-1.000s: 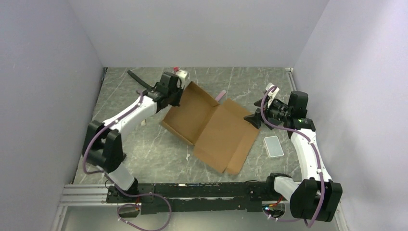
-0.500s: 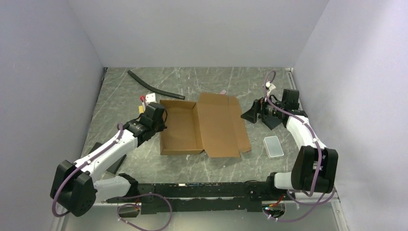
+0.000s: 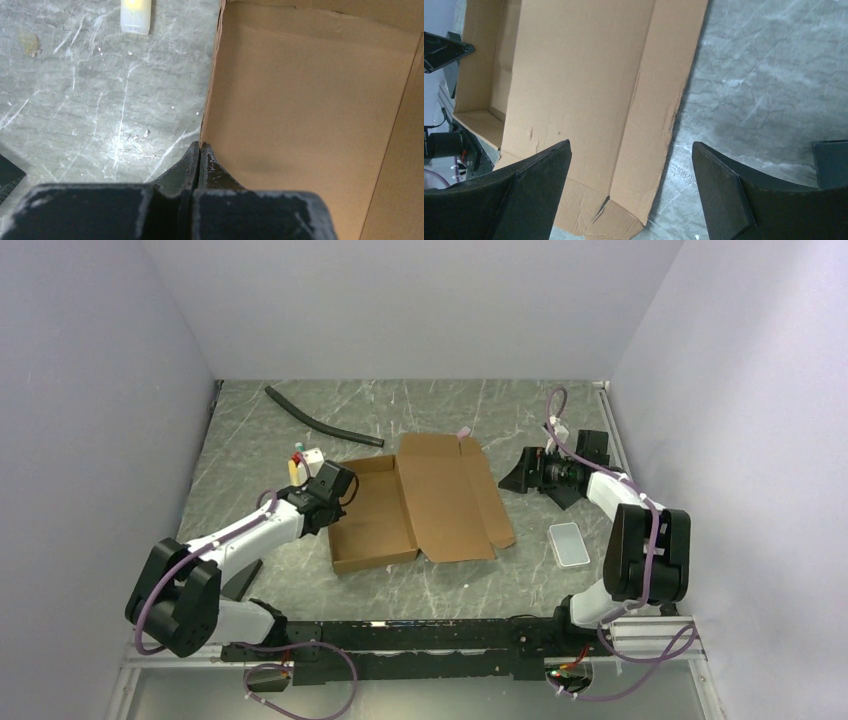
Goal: Fold the paper box
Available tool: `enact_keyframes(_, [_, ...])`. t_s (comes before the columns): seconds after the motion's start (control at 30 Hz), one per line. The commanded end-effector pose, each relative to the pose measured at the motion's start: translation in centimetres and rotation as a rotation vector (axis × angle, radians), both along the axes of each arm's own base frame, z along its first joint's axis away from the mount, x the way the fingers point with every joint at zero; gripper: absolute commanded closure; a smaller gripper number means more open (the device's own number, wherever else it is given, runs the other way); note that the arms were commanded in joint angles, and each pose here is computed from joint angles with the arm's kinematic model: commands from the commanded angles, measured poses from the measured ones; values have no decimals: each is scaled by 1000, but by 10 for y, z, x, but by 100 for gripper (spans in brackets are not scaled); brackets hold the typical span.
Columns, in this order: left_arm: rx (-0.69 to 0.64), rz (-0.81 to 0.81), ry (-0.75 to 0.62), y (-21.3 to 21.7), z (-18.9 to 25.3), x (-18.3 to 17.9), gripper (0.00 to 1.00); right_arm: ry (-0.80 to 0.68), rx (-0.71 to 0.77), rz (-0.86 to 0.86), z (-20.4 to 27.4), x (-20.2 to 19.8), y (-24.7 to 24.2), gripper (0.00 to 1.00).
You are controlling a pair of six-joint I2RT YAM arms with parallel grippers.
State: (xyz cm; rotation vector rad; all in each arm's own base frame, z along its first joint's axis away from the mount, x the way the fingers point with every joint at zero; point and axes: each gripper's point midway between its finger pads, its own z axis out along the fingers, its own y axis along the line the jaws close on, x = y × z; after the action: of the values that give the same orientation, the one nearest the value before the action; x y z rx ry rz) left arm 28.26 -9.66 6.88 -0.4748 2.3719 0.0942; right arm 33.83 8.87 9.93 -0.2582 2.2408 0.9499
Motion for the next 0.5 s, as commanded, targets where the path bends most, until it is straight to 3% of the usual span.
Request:
enact_keyframes(0.0, [6, 59, -22, 6, -5, -1, 100, 13, 6, -16, -3, 8, -2, 6])
enact_keyframes(0.37, [-163, -94, -27, -35, -5, 4, 100, -86, -16, 135, 18, -2, 3, 5])
enact_keyframes(0.47, [-137, -159, -48, -34, 15, 3, 79, -141, -22, 156, 29, -5, 5, 5])
